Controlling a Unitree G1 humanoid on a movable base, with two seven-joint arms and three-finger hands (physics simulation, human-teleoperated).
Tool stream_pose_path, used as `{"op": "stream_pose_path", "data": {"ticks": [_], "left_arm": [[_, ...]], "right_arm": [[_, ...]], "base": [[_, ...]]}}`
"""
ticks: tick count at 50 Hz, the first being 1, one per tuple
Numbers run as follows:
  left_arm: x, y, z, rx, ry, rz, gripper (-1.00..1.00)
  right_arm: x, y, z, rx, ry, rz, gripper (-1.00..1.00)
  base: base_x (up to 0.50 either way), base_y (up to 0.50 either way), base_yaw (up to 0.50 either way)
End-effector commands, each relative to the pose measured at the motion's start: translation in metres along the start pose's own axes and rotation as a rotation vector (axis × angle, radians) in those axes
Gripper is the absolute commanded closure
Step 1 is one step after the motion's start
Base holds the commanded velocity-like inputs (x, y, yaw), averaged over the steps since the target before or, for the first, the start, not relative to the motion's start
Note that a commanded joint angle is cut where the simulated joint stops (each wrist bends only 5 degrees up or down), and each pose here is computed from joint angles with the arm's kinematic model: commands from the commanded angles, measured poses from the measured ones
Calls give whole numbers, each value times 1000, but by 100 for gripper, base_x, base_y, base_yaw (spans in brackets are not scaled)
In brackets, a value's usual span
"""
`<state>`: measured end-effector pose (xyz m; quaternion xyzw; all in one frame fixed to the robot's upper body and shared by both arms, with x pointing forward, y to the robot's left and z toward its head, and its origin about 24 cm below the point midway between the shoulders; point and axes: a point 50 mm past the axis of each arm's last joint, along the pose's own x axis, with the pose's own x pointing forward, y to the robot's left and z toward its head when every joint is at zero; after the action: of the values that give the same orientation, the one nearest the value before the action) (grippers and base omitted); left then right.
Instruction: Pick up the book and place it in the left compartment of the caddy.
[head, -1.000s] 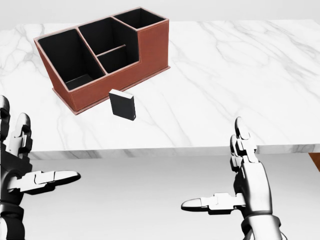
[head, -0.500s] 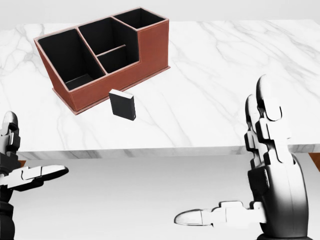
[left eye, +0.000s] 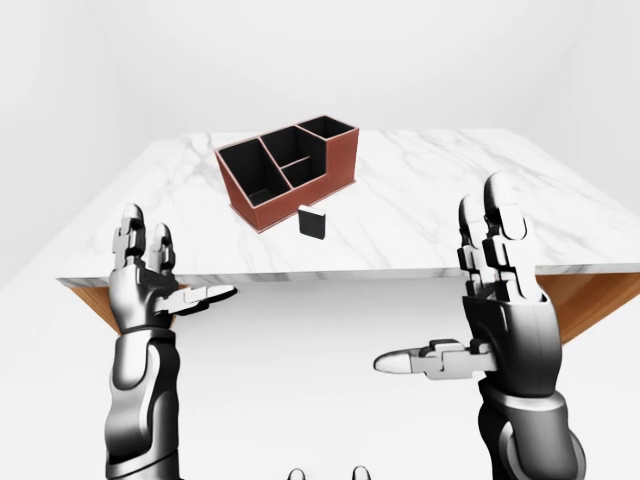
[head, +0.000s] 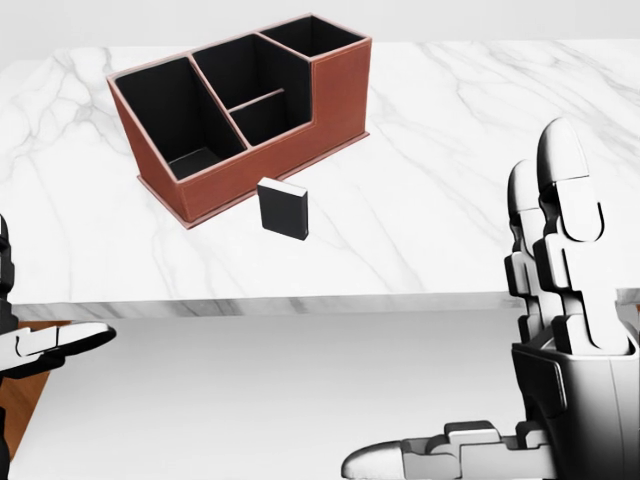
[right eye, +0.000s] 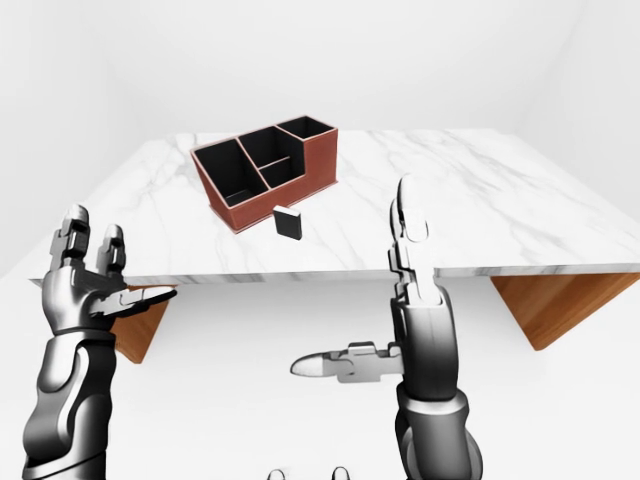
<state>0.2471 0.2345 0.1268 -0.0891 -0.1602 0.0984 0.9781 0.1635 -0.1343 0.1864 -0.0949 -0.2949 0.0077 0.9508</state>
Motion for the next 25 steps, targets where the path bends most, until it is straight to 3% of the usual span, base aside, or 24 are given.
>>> {"op": "stream_pose_path", "data": {"ticks": [1,19,25], "left_arm": [[0,2,6,-1,-24,6,-100],[-1,2,10,-2,-40,1,-100],[-1,2,9,-2,-36,1,-100]], "right_arm": [[0,2,1,-4,-4,14,-100],[-2,4,4,-1,-13,37,-100],[-2,6,5,4,-14,49,-100]], "base": [[0,50,0],[0,50,0],[31,47,0]]}}
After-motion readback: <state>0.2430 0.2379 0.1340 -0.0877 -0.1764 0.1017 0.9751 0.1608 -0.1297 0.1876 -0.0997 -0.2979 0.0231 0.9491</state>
